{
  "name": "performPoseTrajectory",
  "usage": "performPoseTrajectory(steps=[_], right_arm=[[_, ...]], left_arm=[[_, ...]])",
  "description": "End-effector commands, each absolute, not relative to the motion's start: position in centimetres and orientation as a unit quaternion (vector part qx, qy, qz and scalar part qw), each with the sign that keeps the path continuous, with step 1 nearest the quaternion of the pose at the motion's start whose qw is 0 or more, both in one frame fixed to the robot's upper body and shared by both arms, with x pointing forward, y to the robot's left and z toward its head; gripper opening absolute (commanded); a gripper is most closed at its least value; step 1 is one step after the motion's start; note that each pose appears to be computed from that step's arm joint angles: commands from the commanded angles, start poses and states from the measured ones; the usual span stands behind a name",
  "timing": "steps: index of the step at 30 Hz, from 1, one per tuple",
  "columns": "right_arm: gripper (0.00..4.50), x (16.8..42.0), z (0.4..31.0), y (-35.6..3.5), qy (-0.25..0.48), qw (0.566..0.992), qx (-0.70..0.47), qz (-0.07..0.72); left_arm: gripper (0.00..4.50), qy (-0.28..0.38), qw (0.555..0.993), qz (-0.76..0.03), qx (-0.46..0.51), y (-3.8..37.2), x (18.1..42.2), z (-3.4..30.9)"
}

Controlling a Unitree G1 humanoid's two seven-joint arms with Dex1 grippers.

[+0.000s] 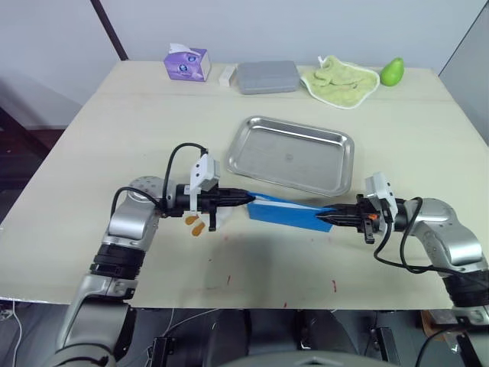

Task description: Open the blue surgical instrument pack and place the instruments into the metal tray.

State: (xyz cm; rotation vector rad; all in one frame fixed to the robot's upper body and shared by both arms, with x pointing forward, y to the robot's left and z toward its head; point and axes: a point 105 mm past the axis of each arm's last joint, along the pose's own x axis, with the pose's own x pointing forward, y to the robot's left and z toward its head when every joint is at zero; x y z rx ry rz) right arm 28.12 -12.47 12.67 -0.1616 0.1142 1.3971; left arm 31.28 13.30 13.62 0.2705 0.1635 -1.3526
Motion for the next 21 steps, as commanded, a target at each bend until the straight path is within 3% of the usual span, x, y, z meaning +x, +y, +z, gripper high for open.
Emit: performPoseTrajectory(steps=[1, 11, 13, 15, 18, 21], right_arm=[[0.00, 28.2, 12.9, -12.4, 0.052, 0.757, -0.088, 0.645], [0.00, 28.6, 13.0, -12.3, 0.060, 0.754, -0.079, 0.649], [0.91, 28.7, 13.1, -12.3, 0.061, 0.753, -0.080, 0.650], [1.51, 28.7, 13.2, -12.4, 0.060, 0.754, -0.081, 0.650], [2.93, 29.0, 13.9, -12.7, 0.044, 0.769, -0.090, 0.631], [3.90, 28.6, 14.9, -13.6, 0.036, 0.781, -0.091, 0.617]], left_arm=[[0.09, 0.067, 0.753, -0.644, 0.120, 12.7, 30.6, 14.1], [0.09, 0.075, 0.754, -0.643, 0.110, 12.8, 30.1, 14.0], [0.00, 0.076, 0.756, -0.641, 0.108, 12.8, 30.1, 13.9], [0.00, 0.078, 0.760, -0.636, 0.109, 12.8, 30.2, 13.8], [0.00, 0.079, 0.764, -0.631, 0.110, 12.8, 30.4, 13.6], [0.00, 0.078, 0.771, -0.623, 0.108, 13.0, 30.7, 13.7]])
